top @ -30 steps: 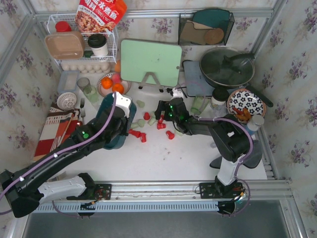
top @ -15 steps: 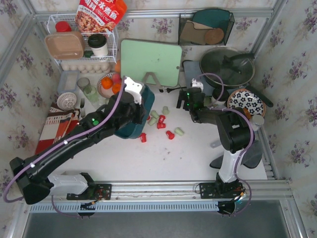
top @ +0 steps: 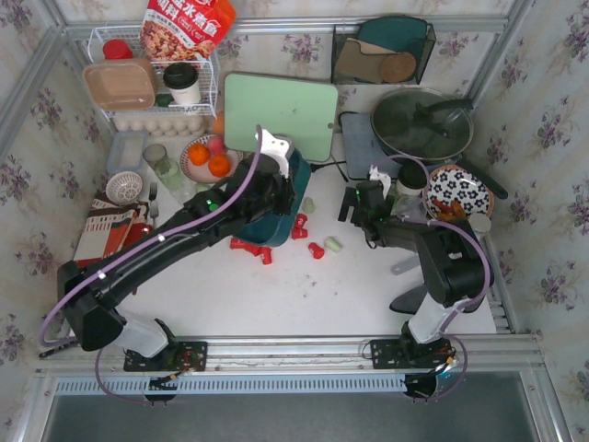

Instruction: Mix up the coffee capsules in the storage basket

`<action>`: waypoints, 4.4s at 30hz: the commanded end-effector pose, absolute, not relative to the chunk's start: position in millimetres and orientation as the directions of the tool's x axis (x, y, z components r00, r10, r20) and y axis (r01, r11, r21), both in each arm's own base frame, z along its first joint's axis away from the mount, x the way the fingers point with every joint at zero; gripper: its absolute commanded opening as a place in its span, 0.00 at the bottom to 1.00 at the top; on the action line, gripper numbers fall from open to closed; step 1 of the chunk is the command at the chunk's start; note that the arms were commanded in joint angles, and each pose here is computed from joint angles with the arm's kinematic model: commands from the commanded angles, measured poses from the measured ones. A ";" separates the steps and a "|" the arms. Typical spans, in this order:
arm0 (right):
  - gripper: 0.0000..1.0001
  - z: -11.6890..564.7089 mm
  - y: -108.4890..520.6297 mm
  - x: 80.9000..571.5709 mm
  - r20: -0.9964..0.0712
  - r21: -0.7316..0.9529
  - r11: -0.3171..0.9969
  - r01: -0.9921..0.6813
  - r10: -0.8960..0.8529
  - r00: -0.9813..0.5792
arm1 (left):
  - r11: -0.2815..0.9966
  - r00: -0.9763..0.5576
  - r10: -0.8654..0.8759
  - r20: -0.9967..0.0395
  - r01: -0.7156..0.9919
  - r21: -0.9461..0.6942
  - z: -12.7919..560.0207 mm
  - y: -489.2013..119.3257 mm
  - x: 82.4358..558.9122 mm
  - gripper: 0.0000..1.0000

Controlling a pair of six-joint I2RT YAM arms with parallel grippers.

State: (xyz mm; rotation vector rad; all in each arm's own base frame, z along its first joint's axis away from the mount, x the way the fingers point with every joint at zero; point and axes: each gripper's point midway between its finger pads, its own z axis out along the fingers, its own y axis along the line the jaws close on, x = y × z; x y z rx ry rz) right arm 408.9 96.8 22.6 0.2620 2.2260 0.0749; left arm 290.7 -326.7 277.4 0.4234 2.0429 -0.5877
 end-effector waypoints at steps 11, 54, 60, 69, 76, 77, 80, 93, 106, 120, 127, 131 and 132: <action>0.99 34.3 221.0 305.2 -0.644 0.472 0.879 -0.066 0.293 -0.707 | 0.882 -0.466 0.019 -0.885 0.425 -0.205 281.6 -319.3 310.9 0.00; 0.97 283.8 1.1 250.0 -0.917 0.388 0.848 0.362 0.393 0.062 | 0.842 -0.820 -0.205 -0.534 0.130 -0.523 178.2 -531.8 259.3 0.00; 0.97 278.8 -2.7 244.4 -0.924 0.370 0.853 0.368 0.378 0.052 | 0.892 -0.819 -0.178 -0.546 0.099 -0.441 141.1 -531.4 262.8 0.00; 0.97 270.2 3.9 242.1 -0.928 0.350 0.874 0.336 0.372 0.000 | 0.943 -0.804 -0.101 -0.587 0.111 -0.314 93.6 -519.5 274.4 0.47; 0.97 265.6 5.3 240.7 -0.931 0.332 0.882 0.335 0.363 -0.030 | 0.903 -0.774 -0.077 -0.629 0.213 -0.373 134.6 -530.9 278.4 0.74; 0.97 267.8 5.3 240.5 -0.931 0.333 0.882 0.333 0.363 -0.029 | 0.899 -0.763 -0.067 -0.643 0.234 -0.371 143.7 -529.8 278.8 0.74; 0.97 274.2 5.9 239.8 -0.931 0.334 0.884 0.326 0.363 -0.031 | 0.897 -0.720 -0.045 -0.693 0.277 -0.345 166.1 -520.3 281.4 0.74; 0.92 235.6 46.2 254.7 -0.917 0.272 0.939 0.209 0.318 -0.239 | 0.945 -0.516 0.189 -0.836 0.327 0.012 198.0 -414.1 308.8 0.73; 0.87 98.3 91.3 280.6 -0.804 0.119 0.984 0.132 0.174 -0.568 | 0.891 -0.443 0.382 -0.811 0.411 0.196 207.4 -293.7 275.1 0.73; 0.42 58.3 82.5 323.2 -0.778 0.035 0.973 0.230 0.171 -0.605 | 0.933 -0.465 0.238 -0.853 0.353 0.068 218.4 -208.9 221.9 0.73; 0.00 70.2 56.7 351.4 -0.809 0.026 0.964 0.265 0.176 -0.561 | 0.947 -0.462 0.138 -0.876 0.321 -0.020 223.4 -180.7 204.0 0.73; 0.00 71.8 55.8 371.6 -0.824 0.005 0.976 0.217 0.127 -0.552 | 0.953 -0.459 0.130 -0.879 0.302 -0.017 224.0 -168.3 200.0 0.73; 0.00 70.5 60.1 376.8 -0.820 -0.001 0.984 0.178 0.100 -0.563 | 0.954 -0.456 0.129 -0.880 0.300 -0.015 225.0 -165.4 199.2 0.73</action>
